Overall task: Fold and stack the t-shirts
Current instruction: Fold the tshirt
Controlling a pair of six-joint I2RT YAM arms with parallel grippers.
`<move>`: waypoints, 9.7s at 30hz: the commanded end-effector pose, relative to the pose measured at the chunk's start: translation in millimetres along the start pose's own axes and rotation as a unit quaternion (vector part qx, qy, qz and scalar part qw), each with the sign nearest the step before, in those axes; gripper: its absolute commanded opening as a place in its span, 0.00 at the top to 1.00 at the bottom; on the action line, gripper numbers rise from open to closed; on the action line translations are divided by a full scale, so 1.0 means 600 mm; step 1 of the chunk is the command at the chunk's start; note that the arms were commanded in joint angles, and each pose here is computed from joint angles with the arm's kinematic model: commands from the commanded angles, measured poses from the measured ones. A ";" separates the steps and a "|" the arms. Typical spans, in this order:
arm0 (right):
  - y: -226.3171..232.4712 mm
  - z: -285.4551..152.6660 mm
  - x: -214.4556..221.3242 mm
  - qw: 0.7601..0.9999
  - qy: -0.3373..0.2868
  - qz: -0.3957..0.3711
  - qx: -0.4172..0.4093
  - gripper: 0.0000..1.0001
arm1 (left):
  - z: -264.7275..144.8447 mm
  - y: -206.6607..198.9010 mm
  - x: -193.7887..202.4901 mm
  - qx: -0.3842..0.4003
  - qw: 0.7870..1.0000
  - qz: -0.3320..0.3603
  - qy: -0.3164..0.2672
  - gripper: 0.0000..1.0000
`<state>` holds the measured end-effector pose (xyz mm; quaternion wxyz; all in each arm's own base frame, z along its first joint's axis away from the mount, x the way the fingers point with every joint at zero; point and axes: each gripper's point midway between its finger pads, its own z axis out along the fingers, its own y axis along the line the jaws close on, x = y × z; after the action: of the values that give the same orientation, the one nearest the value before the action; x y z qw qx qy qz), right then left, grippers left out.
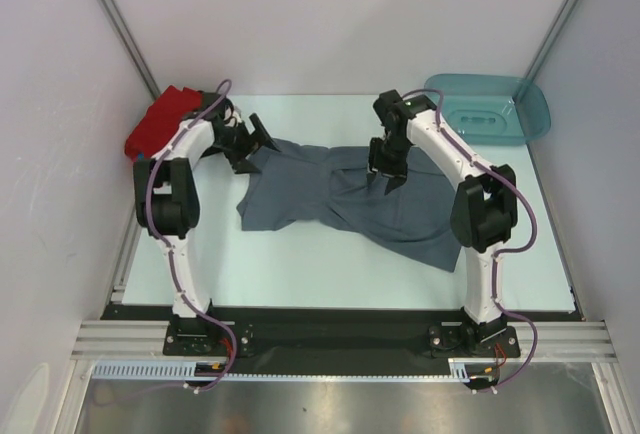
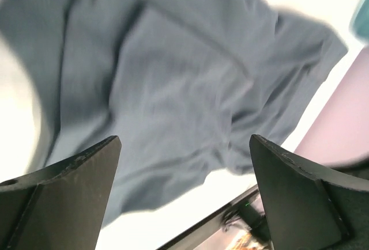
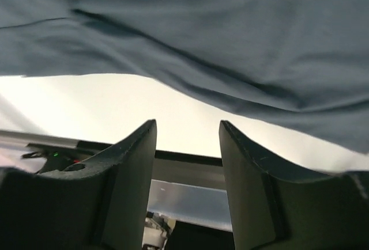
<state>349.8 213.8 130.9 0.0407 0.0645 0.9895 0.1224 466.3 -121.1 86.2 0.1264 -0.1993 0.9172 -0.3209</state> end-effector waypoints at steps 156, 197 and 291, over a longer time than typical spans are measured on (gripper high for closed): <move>-0.194 -0.009 0.130 0.988 0.035 0.135 0.069 0.41 | -0.106 0.148 0.181 -0.190 0.969 0.155 0.040 0.42; -0.191 -0.005 0.130 0.988 0.043 0.134 0.066 0.42 | -0.078 0.199 0.203 -0.227 0.959 0.144 0.091 1.00; -0.344 0.077 0.208 0.933 -0.140 0.315 0.099 1.00 | -0.081 0.019 0.222 -0.062 0.971 0.196 0.123 0.00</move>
<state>192.1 46.8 14.0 0.1018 0.3958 0.9125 0.0206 325.7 -146.4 94.8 0.0445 0.0044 0.9671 -0.2505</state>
